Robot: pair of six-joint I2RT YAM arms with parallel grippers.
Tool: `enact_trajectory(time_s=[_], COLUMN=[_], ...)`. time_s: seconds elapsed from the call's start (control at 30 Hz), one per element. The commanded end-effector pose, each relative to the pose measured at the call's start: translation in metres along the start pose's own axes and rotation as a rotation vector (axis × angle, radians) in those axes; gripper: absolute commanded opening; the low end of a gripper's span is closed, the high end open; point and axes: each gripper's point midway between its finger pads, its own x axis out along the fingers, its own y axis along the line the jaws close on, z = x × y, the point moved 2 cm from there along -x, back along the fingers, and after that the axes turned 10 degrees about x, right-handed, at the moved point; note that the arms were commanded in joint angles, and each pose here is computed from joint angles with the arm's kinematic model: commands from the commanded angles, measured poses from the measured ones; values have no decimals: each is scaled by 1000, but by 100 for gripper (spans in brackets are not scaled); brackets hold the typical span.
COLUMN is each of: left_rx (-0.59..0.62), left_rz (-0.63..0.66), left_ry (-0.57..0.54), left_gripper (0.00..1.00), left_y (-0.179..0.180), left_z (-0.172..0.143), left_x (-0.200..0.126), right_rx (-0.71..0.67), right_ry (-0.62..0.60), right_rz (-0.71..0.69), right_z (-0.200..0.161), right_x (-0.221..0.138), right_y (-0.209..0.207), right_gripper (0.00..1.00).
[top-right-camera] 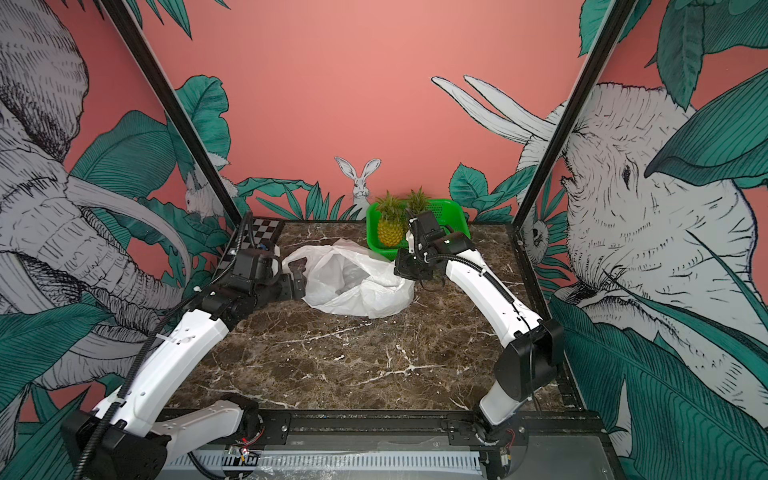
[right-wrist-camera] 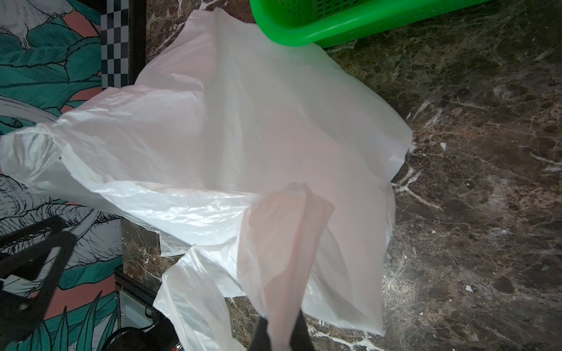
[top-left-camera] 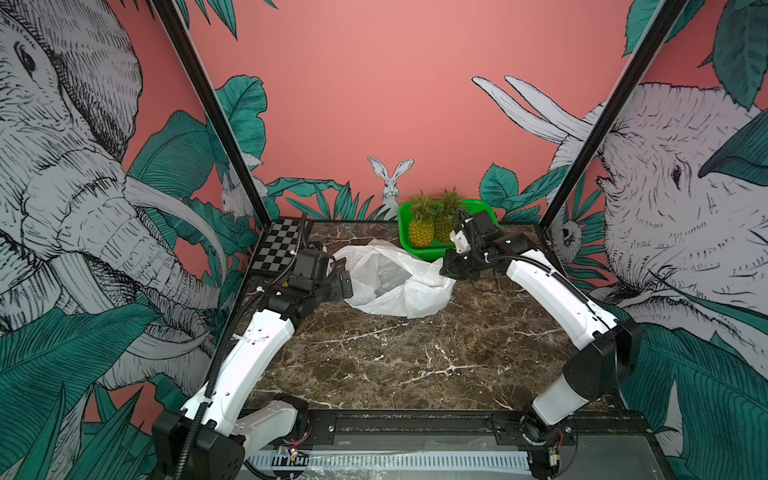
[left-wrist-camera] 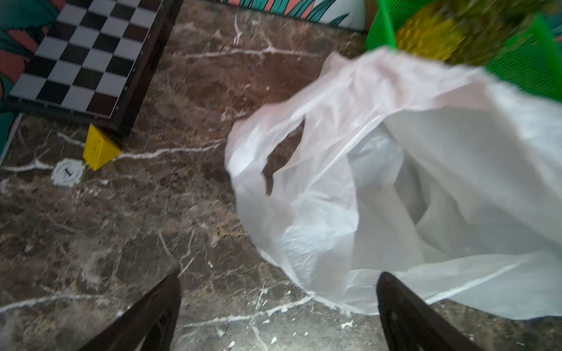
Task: Place the pineapple into a plastic bag & tie a knot
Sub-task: Pick up the plastic bag at the center of the board.
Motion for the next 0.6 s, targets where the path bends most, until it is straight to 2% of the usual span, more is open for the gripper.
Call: enact_trajectory(time_s=[0.0,0.17,0.27,0.4,0.47,0.53,0.57], left_rx=[-28,-33,-28,-37,-45,-63,-67], left_rz=[36,42,19,-38,-91,-127,-142], left_ry=[-122,-138,-161,-134,-183,-259,-291], left_gripper=[99,99,99,98,87,63,46], left_y=[6,2,-7,-21,-29,-32,-33], left_z=[19,33,47,52,58,69,74], left_x=[-6,19,41,74,76,64,55], right_rx=[-4,-11,-15,-19,-19,-27,-38], right_ry=[1,6,10,13,19,16,7], right_rz=[-1,-6,-10,-16,-16,-8,1], right_z=[-1,-2,-2,-2,-2,-3,-4], right_x=[-3,-3,-3,-3,-3,-10,-17], right_y=[-1,-2,-4,-7,-9,-9,-8], right_gripper=[1,1,1,1,1,1,1])
